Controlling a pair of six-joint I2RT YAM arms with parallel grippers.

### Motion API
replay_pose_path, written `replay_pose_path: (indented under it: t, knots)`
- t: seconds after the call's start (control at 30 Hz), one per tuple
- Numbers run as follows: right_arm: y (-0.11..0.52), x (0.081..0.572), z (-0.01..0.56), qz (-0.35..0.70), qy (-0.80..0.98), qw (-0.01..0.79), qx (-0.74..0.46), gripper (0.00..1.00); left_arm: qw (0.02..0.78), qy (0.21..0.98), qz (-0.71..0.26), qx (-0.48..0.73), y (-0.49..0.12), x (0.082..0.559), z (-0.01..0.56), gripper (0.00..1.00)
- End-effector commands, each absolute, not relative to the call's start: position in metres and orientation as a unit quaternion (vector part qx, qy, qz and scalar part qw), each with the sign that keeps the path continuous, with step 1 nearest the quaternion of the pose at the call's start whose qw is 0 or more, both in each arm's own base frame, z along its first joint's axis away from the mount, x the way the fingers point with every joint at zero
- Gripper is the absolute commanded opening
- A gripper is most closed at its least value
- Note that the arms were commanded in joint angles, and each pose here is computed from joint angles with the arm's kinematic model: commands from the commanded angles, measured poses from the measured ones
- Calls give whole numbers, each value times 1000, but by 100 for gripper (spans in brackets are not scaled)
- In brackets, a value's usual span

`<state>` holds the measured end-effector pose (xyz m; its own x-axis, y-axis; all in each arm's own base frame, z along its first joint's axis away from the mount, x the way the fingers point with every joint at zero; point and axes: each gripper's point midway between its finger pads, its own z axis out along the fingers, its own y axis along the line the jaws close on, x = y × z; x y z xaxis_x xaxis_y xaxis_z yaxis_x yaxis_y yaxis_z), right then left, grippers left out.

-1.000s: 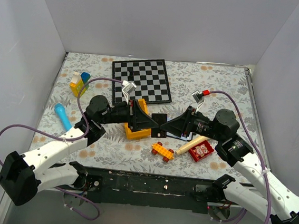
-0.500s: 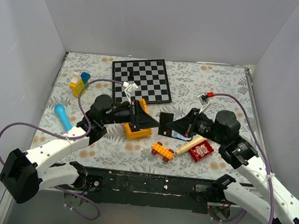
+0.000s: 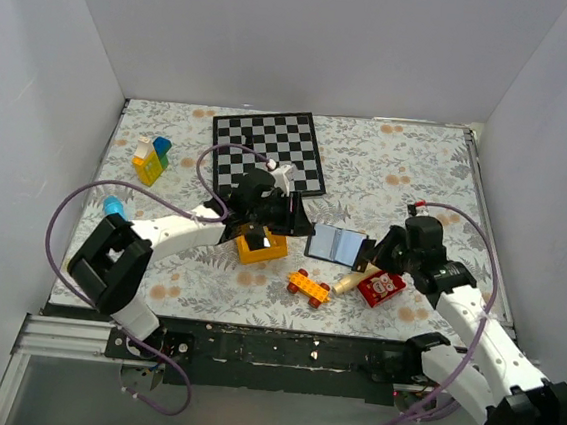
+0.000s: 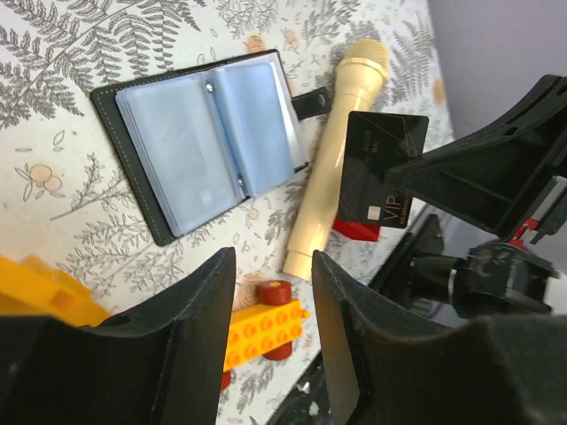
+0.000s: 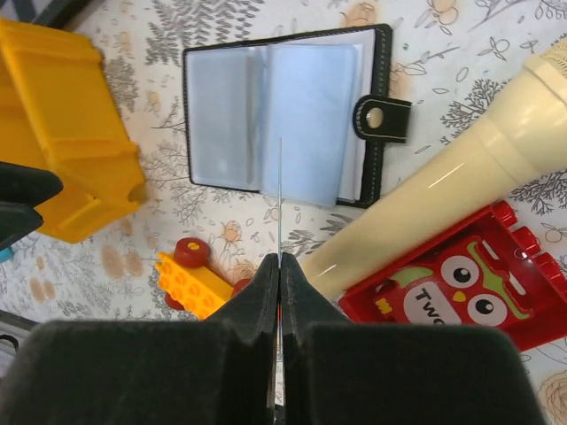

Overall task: Put the credit cards into the card holder
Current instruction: Insert the credit card into the card holder.

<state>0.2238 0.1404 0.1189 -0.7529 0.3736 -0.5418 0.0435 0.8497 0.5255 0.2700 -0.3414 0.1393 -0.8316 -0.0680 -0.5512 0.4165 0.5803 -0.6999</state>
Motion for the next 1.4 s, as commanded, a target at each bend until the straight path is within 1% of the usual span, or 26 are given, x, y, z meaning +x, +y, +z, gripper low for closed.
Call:
replay_pose_path:
  t: [0.0,0.07,0.23,0.4,0.6,0.83,1.13,1.37]
  knots:
    - [154,244,123,318,889,317,86,1,287,871,-378,125,-346,290,131,40]
    - [162,248,119,349,886,297,77,1,286,876,-366,133,-351,297,127,40]
    - [176,256,118,390,873,291,35,1,275,891,-332,141,-358,311,108,39]
    - [179,261,114,396,872,287,16,1,261,906,-306,131,-356,315,84,36]
    - [174,269,99,372,884,282,28,1,242,921,-279,122,-353,315,60,28]
    - [175,281,89,367,886,279,41,1,225,930,-259,130,-357,309,43,26]
    - [178,290,80,373,888,263,57,1,216,938,-239,128,-349,304,30,24]
    - [177,290,81,373,888,263,62,1,228,934,-241,131,-345,303,46,24]
